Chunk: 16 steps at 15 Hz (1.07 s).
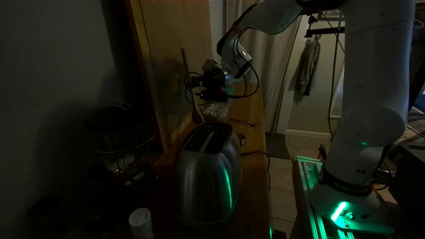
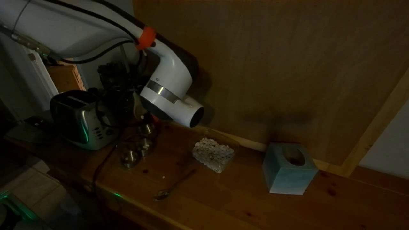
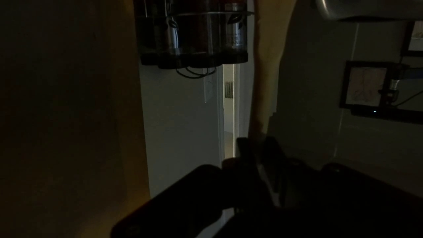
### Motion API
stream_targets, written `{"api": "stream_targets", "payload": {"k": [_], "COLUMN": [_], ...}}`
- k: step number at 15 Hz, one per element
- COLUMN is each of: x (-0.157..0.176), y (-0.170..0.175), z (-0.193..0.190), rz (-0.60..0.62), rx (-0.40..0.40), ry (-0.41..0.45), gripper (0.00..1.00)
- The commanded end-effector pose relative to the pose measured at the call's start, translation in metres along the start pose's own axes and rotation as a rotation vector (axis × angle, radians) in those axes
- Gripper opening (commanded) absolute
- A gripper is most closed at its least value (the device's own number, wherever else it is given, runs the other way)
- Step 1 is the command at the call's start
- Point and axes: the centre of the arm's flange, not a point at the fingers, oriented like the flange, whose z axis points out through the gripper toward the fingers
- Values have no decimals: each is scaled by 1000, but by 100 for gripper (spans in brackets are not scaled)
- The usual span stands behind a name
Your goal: Place one white object from the clear bowl on the wooden spoon., use the spoon to place the object in the large measuring cup.
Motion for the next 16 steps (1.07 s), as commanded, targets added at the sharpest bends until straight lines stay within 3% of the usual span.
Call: {"api": "stream_targets", "payload": {"k": [1, 2, 3, 4, 5, 10, 16], "x": [1, 2, -1, -1, -2, 0, 16], "y": [9, 6, 9, 7, 8, 6, -3], "z": [-4, -3, 0, 1, 1, 3, 28], "rz": [-6, 2, -33, -10, -20, 9, 37], "rx": [-33, 24, -63, -1, -35, -12, -9], "ry": [12, 33, -28, -14, -33, -24, -140], "gripper": [4, 4, 4, 4, 4, 4, 4]}}
